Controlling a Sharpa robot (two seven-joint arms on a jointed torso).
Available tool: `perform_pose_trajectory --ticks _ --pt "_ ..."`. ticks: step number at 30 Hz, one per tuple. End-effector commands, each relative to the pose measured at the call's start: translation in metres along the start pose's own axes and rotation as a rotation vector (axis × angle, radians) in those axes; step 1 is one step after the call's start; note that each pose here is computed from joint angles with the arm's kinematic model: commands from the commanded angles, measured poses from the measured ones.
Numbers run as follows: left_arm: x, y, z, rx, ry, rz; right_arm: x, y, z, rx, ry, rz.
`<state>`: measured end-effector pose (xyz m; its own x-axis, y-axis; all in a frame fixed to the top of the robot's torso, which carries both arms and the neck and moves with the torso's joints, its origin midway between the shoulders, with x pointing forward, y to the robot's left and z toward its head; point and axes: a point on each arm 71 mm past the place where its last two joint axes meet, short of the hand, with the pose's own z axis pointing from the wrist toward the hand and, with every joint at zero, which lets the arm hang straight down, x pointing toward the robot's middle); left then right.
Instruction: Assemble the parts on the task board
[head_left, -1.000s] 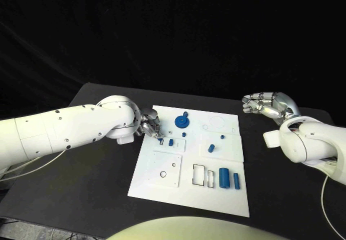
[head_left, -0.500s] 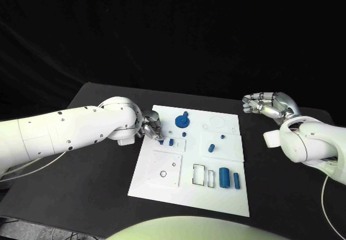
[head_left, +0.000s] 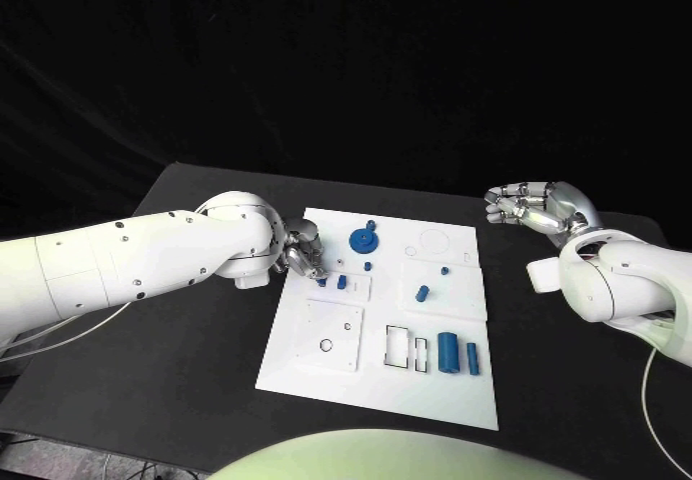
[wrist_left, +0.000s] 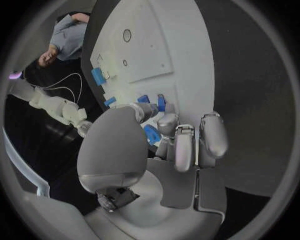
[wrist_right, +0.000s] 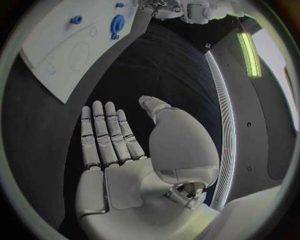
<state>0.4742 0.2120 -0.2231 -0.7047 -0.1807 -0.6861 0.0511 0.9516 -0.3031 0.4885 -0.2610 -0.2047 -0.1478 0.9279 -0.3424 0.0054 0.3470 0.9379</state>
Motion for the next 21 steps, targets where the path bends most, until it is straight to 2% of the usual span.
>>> perform_pose_trajectory --ticks 1,21 --pt "0.0040 0.0003 0.0008 -0.008 0.021 0.027 0.0013 0.0006 0.0000 -0.013 0.012 -0.002" --pt "0.0070 -0.0014 -0.0004 0.001 0.024 0.003 0.0020 -0.0005 0.0000 -0.012 0.012 -0.002"
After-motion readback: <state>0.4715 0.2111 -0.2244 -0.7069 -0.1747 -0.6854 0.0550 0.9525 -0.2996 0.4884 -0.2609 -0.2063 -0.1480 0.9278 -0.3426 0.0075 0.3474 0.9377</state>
